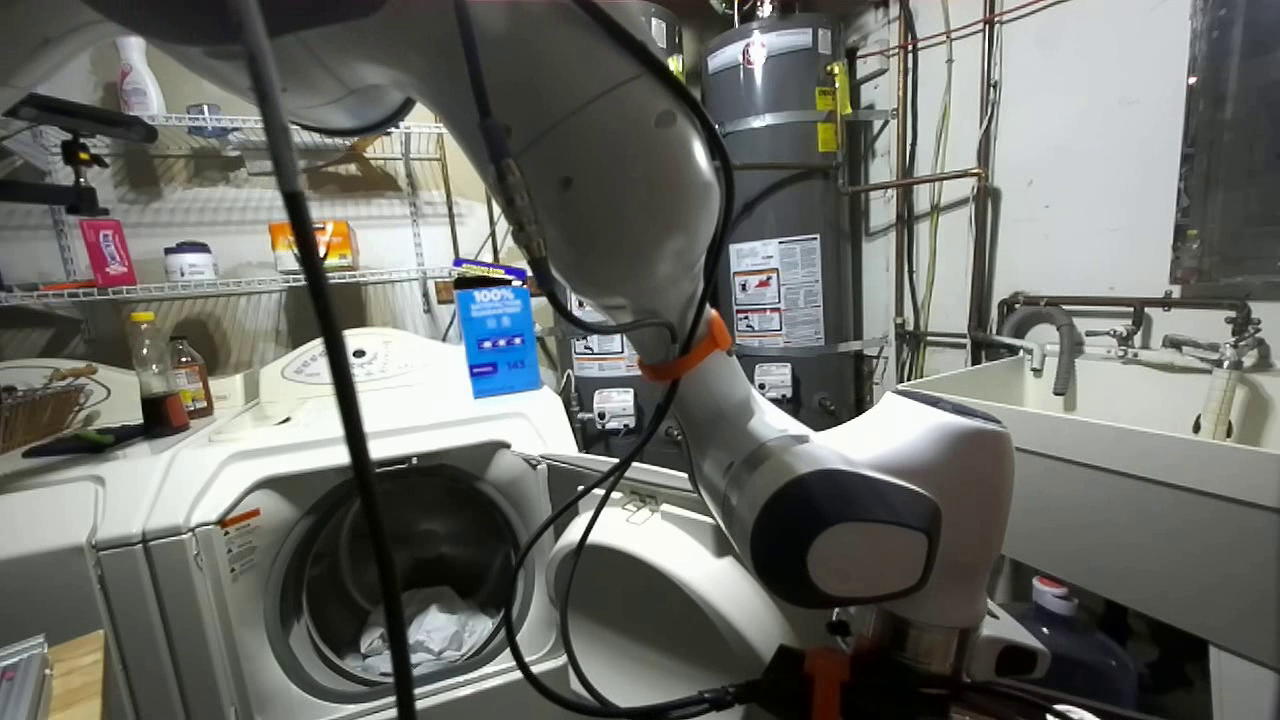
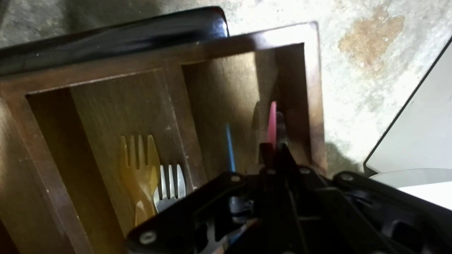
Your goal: Get the pink object from the wooden tray and put it on the washing machine
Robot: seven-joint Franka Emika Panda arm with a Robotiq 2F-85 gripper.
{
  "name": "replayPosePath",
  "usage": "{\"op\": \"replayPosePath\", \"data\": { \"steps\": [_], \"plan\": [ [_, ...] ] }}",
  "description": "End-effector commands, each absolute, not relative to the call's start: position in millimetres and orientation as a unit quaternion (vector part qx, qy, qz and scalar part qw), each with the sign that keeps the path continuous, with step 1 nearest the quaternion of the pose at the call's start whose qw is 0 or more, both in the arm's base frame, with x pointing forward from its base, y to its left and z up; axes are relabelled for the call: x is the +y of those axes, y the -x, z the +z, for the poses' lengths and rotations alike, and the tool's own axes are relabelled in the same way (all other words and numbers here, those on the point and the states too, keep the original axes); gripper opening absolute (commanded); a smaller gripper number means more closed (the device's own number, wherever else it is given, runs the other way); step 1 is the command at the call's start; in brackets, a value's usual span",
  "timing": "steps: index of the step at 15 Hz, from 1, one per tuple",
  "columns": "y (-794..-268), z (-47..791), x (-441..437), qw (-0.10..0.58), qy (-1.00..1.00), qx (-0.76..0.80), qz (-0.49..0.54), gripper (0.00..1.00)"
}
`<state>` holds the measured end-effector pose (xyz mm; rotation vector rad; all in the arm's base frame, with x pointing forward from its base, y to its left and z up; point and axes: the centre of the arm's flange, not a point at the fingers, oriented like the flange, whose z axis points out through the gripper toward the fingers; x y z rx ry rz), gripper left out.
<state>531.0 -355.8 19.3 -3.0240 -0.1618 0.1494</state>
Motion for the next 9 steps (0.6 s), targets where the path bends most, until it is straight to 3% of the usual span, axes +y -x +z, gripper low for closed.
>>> {"op": "replayPosePath", "data": {
  "steps": [1, 9],
  "plan": [
    [-539.9, 17.3, -359.0, 0.052, 0.996, -0.043, 0.054, 0.01],
    [-526.7, 92.0, -350.5, 0.029, 0.993, -0.114, 0.026, 0.01]
  ]
}}
